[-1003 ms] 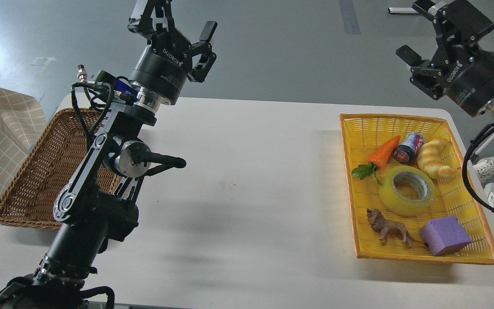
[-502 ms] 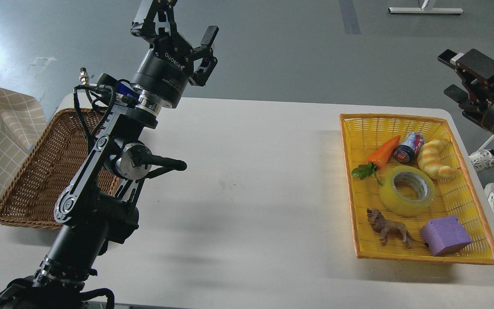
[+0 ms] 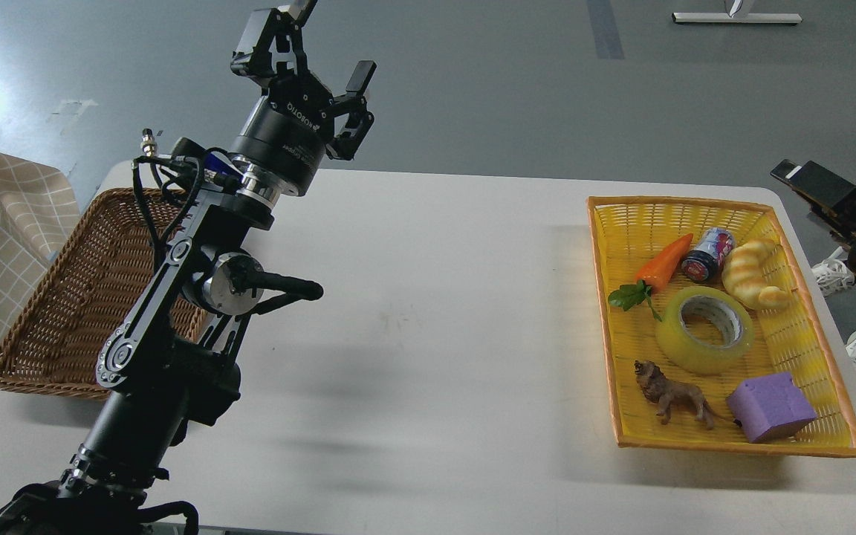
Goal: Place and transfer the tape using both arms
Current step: 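Raise the right gripper up and away from the yellow basket, then lower the right gripper into the yellow basket onto the yellow tape roll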
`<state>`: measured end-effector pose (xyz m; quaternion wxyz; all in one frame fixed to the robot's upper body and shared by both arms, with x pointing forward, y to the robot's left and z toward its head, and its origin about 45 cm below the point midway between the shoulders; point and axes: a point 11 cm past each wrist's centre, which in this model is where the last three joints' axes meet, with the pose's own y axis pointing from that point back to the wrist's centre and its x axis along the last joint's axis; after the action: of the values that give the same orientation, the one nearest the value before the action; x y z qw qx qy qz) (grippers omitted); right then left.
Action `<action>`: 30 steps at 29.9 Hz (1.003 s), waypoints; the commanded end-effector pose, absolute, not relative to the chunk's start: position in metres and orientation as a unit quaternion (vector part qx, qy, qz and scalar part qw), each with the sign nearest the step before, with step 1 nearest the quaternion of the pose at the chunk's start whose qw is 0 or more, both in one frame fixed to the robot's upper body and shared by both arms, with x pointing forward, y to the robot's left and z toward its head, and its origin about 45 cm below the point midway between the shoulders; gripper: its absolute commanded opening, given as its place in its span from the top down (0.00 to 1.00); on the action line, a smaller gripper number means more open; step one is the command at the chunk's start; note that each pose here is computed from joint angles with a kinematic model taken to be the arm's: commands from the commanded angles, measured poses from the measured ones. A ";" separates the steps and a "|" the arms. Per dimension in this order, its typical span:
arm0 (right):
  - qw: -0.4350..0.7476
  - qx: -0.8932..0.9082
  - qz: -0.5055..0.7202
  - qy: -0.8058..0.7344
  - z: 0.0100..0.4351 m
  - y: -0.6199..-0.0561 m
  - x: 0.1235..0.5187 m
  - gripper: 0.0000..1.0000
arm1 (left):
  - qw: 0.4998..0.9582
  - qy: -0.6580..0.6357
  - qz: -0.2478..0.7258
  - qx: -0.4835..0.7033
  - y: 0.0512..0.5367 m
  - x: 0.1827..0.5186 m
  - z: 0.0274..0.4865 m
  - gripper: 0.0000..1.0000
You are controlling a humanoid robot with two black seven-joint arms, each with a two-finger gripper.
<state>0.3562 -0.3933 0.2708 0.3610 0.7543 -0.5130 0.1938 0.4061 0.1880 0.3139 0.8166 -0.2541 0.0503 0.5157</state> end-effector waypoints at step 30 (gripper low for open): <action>0.486 0.716 0.228 -0.446 0.248 -0.409 0.347 0.04 | 0.807 0.050 0.531 -0.252 0.195 0.405 0.310 0.02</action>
<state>0.3466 -0.4136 0.2581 0.4515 0.7252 -0.4743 0.2128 0.4047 0.1944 0.3086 0.8087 -0.2514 0.0509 0.5294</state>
